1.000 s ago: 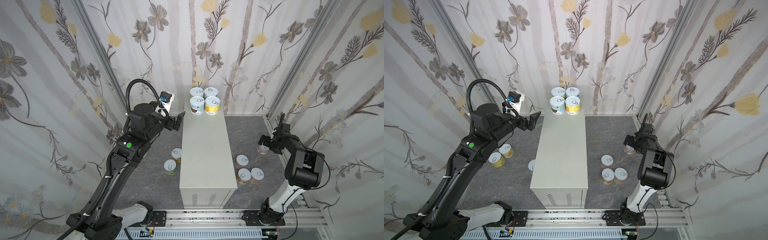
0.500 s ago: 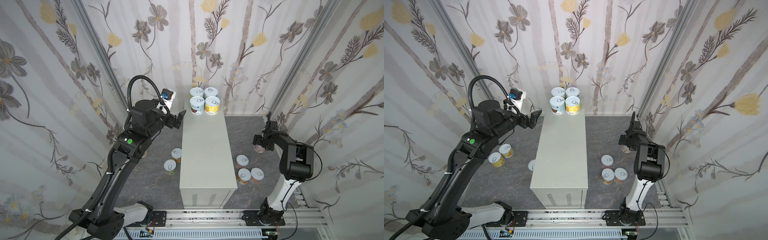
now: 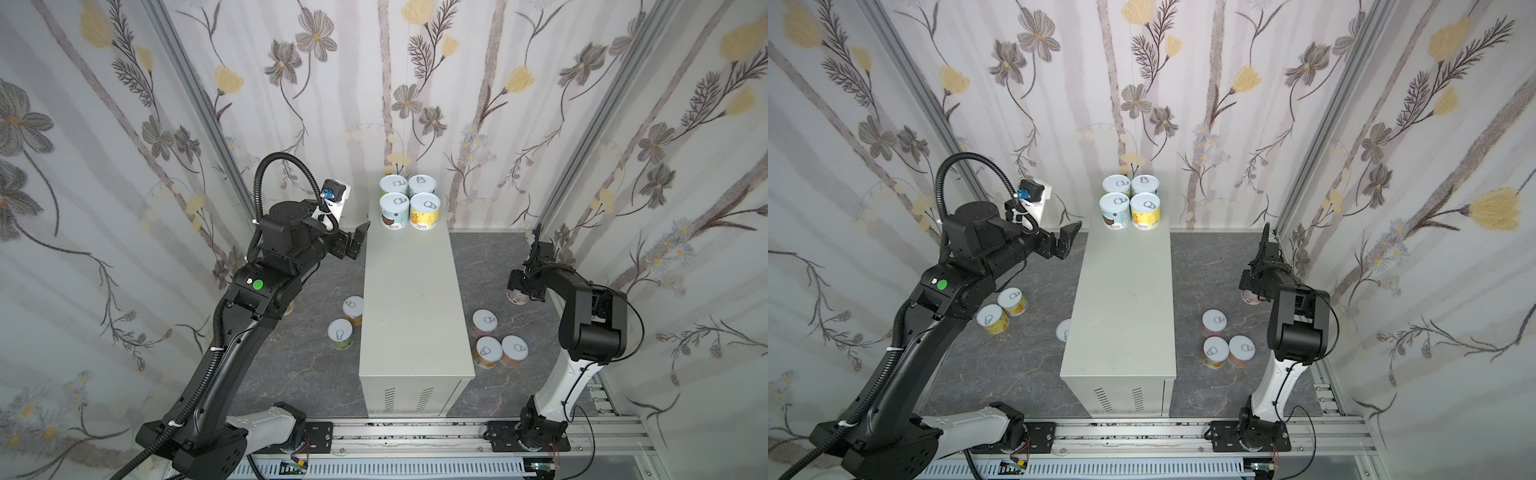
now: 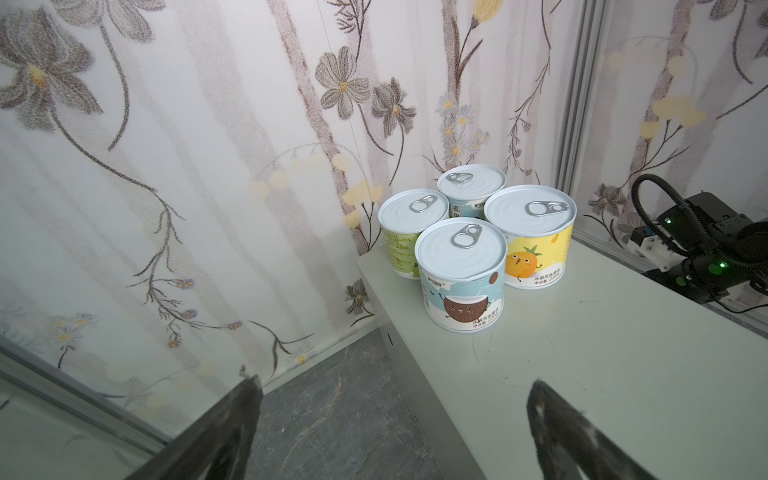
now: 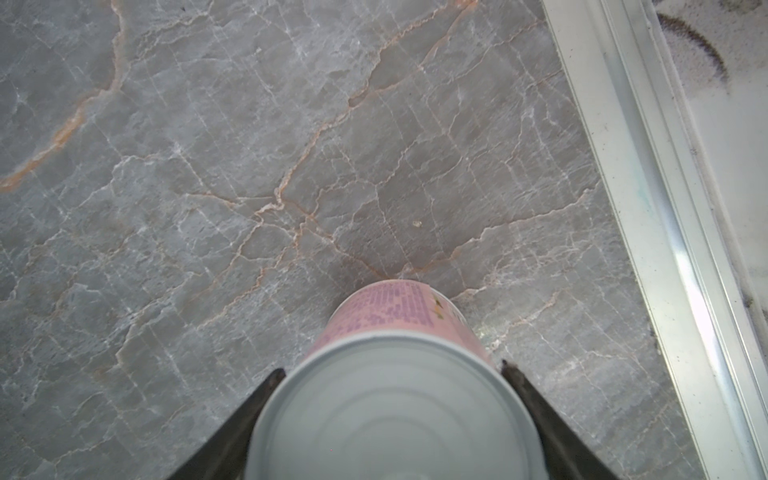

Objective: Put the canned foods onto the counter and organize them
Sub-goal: 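Lower the right gripper to the pink can on the floor and grasp it, then lift the pink can and carry it over the counter with the right gripper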

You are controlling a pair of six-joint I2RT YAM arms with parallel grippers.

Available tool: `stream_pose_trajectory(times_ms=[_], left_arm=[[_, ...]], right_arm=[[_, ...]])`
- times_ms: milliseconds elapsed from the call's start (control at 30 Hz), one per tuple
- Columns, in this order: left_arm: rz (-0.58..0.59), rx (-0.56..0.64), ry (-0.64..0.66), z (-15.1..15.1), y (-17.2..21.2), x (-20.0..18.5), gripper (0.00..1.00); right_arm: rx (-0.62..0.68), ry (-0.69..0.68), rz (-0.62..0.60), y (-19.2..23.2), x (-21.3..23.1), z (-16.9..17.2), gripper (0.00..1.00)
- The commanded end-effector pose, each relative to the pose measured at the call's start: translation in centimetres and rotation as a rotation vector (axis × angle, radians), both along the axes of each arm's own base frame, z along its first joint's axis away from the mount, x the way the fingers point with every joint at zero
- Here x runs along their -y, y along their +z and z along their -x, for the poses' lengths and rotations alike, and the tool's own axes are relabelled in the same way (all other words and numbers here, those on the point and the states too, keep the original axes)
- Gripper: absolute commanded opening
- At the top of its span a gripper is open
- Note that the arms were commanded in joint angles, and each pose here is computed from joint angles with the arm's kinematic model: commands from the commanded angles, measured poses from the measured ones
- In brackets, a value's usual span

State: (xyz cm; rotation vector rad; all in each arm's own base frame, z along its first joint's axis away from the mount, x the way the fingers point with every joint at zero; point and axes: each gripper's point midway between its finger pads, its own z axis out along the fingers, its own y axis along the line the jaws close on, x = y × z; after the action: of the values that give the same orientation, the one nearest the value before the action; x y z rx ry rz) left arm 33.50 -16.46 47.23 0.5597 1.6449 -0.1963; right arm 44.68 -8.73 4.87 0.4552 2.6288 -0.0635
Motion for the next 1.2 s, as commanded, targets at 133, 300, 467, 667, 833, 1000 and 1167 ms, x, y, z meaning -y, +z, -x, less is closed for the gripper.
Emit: stream_pose_trajectory(times_ms=[133, 300, 467, 667, 833, 1000, 1167], left_arm=[[-0.023, 0.069, 0.030, 0.9, 0.8, -1.2, 1.00], [-0.039, 0.063, 0.037, 1.2, -0.2, -2.0, 1.00], [-0.053, 0.045, -0.011, 1.5, -0.8, -2.4, 1.00], [-0.068, 0.069, -0.069, 2.7, -1.6, -1.9, 1.00], [-0.045, 0.051, -0.176, 4.1, -1.9, -0.5, 1.00], [-0.026, 0.023, -0.269, 4.9, -2.3, 1.1, 1.00], [-0.109, 0.009, -0.285, 5.3, -3.8, 2.6, 1.00]], right_arm=[[0.015, -0.006, -0.049, 3.7, -1.4, 3.3, 0.49], [0.125, -0.004, -0.037, 11.4, -2.2, 5.9, 0.47], [0.245, 0.053, -0.076, 19.2, -5.3, 8.5, 0.46], [0.378, 0.173, -0.088, 28.4, -11.6, 11.5, 0.43], [0.462, 0.316, -0.101, 34.5, -17.3, 12.7, 0.42], [0.465, 0.478, -0.060, 38.0, -23.4, 13.0, 0.44], [0.427, 0.618, -0.046, 38.3, -28.3, 13.2, 0.46]])
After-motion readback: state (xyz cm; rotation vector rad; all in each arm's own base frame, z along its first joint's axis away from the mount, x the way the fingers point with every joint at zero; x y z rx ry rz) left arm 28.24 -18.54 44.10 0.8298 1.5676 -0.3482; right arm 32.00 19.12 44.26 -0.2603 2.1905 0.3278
